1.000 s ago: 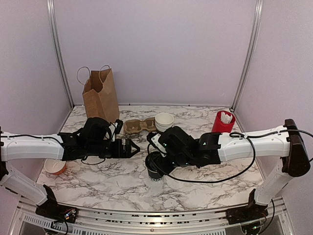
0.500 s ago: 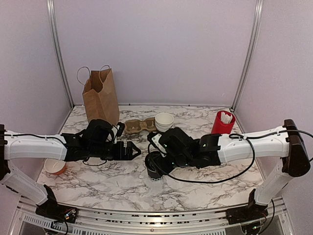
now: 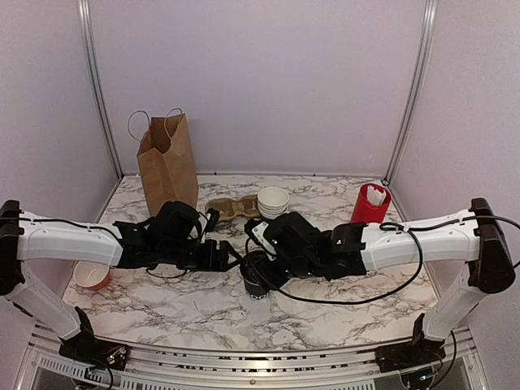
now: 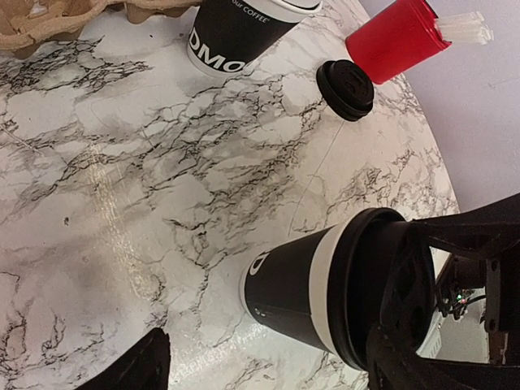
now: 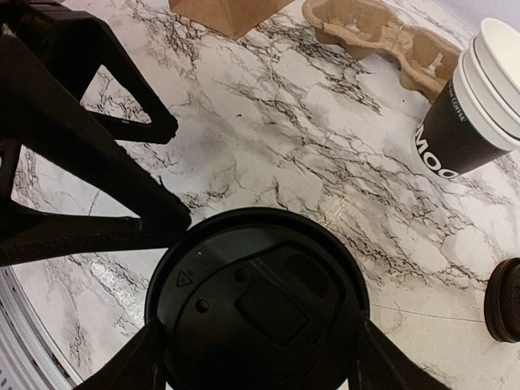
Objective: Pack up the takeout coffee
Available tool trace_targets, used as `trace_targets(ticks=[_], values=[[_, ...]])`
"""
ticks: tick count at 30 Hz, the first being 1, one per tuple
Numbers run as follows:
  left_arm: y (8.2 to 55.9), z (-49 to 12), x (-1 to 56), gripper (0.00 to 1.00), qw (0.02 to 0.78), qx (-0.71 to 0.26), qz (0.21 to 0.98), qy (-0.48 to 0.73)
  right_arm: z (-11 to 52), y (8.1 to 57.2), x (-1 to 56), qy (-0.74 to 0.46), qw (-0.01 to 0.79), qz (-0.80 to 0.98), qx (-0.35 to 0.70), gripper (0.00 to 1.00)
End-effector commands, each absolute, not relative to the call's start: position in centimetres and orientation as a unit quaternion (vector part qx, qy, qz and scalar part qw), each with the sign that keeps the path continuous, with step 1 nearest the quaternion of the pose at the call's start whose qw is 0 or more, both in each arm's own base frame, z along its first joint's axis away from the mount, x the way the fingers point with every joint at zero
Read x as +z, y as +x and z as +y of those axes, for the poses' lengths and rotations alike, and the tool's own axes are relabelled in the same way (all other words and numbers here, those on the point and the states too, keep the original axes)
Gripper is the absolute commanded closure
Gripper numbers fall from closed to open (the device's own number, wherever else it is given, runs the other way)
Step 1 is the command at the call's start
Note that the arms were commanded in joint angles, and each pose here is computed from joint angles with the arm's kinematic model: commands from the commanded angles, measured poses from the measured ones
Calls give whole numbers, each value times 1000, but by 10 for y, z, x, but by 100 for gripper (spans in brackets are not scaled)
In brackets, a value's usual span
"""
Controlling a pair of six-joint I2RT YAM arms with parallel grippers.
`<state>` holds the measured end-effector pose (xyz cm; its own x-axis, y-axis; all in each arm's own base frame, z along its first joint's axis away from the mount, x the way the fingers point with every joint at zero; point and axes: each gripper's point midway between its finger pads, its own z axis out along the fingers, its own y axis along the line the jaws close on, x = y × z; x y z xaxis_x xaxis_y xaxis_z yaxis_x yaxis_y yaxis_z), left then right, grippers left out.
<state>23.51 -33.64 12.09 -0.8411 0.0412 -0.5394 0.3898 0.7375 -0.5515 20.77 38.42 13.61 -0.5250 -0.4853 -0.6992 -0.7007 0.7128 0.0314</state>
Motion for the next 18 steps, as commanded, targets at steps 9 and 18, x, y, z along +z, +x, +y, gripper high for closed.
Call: trace_targets(ticks=[9,18], values=[[230,-352,117,31,242,-348,896,133,376,199,111,-356,311,871,133,35],[229,-351,103,36,224,-324,909,138,375,197,101,-357,297,877,125,35]])
